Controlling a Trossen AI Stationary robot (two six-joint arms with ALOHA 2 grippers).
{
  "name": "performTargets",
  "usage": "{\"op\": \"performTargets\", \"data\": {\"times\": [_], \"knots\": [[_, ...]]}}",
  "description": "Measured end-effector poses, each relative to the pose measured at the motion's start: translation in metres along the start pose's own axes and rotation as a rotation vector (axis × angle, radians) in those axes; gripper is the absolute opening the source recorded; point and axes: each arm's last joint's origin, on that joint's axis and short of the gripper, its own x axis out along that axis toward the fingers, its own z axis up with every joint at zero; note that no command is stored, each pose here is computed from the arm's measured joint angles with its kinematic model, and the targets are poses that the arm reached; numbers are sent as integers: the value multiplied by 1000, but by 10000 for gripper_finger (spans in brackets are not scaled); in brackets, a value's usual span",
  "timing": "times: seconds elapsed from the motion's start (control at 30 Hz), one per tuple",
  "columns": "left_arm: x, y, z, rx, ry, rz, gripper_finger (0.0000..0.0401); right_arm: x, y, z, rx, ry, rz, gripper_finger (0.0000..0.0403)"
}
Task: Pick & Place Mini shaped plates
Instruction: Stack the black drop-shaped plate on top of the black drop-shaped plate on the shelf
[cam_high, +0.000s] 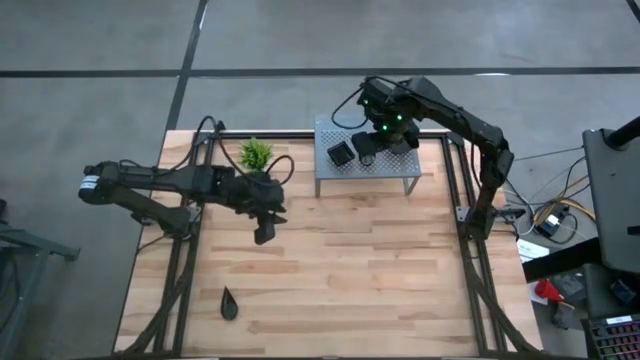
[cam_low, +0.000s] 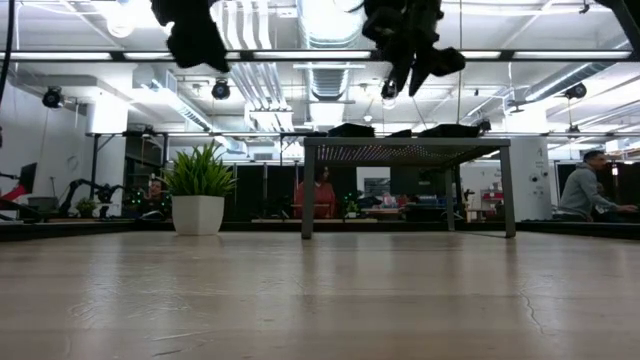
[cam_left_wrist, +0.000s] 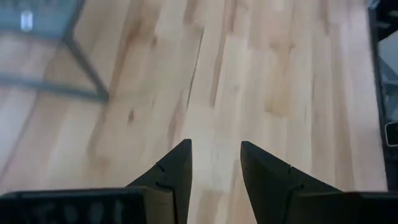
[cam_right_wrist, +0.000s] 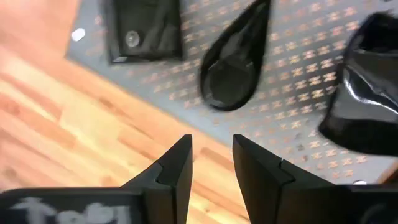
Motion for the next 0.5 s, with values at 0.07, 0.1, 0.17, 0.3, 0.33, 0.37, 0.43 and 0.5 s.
{"op": "performTargets", "data": {"times": [0.07, 0.1, 0.17, 0.3, 0.33, 0.37, 0.43, 0.5], "knots": [[0, 0, -5, -65, 45, 7, 129, -3, 7, -8, -29, -10, 11, 108], [0, -1, -7, -100, 68, 8, 129, -5, 12, -12, -48, -21, 15, 106], [0, -3, -11, -163, 106, 7, 129, -8, 20, -21, -82, -41, 20, 103], [1, -14, -22, -271, 151, -17, 129, -9, 37, -39, -159, -55, 14, 100], [2, -17, -24, -294, 153, -24, 129, -8, 42, -44, -179, -61, 9, 100], [3, -20, -27, -321, 157, -32, 129, -8, 47, -48, -199, -67, 9, 100], [7, -26, -35, -374, 173, -35, 129, -8, 56, -57, -238, -76, 21, 102], [11, -33, -41, -436, 170, -27, 129, -7, 66, -66, -279, -85, 36, 105]]}}
